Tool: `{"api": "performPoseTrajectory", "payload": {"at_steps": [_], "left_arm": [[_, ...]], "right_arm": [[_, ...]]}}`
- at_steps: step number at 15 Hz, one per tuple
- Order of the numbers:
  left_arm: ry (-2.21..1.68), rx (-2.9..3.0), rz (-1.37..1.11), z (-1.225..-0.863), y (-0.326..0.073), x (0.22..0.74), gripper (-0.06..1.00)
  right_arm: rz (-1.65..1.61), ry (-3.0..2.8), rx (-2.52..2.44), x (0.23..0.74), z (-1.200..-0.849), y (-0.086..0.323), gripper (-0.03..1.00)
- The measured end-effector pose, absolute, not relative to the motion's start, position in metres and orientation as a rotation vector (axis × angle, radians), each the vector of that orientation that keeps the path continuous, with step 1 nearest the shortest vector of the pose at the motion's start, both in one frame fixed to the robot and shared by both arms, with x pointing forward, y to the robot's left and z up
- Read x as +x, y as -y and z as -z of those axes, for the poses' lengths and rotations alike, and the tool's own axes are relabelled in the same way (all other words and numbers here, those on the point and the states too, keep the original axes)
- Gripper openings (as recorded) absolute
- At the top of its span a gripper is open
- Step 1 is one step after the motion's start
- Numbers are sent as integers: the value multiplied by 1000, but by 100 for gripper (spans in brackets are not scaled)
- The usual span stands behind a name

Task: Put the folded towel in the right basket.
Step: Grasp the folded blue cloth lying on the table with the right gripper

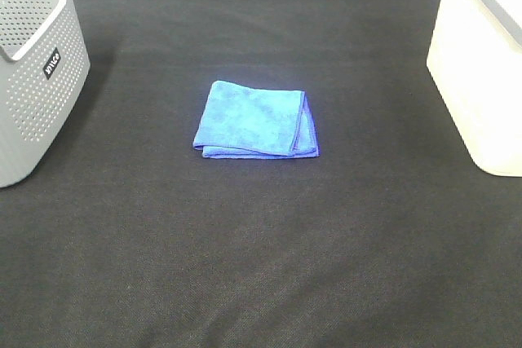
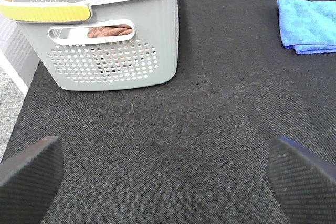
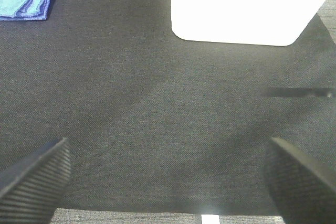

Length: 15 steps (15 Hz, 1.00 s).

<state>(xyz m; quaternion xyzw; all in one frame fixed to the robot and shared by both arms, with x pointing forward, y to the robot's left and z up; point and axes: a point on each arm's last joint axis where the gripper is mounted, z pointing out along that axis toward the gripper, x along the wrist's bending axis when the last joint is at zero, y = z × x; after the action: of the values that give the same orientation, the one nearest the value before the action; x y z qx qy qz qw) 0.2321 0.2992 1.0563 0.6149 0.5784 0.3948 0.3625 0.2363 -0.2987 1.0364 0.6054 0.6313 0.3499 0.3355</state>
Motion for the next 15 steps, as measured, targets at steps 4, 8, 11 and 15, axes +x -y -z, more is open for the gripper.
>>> {"api": "performPoseTrajectory", "payload": {"at_steps": [4,8,11,15], "left_arm": [[-1489,1583,-1017,-1056,-299,232,98],[-1489,1583,-1017,-1056,-299,232,98],[-1489,1583,-1017,-1056,-299,232,98],[-1489,1583,-1017,-1056,-299,232,98]], "right_arm": [[-913,-1647,1579,236,-1036,299,96],[-913,-1647,1579,236,-1036,299,96],[-863,-1666,1598,242,-1036,300,96],[-796,-1802,1736,290,-1065,293,96]]}}
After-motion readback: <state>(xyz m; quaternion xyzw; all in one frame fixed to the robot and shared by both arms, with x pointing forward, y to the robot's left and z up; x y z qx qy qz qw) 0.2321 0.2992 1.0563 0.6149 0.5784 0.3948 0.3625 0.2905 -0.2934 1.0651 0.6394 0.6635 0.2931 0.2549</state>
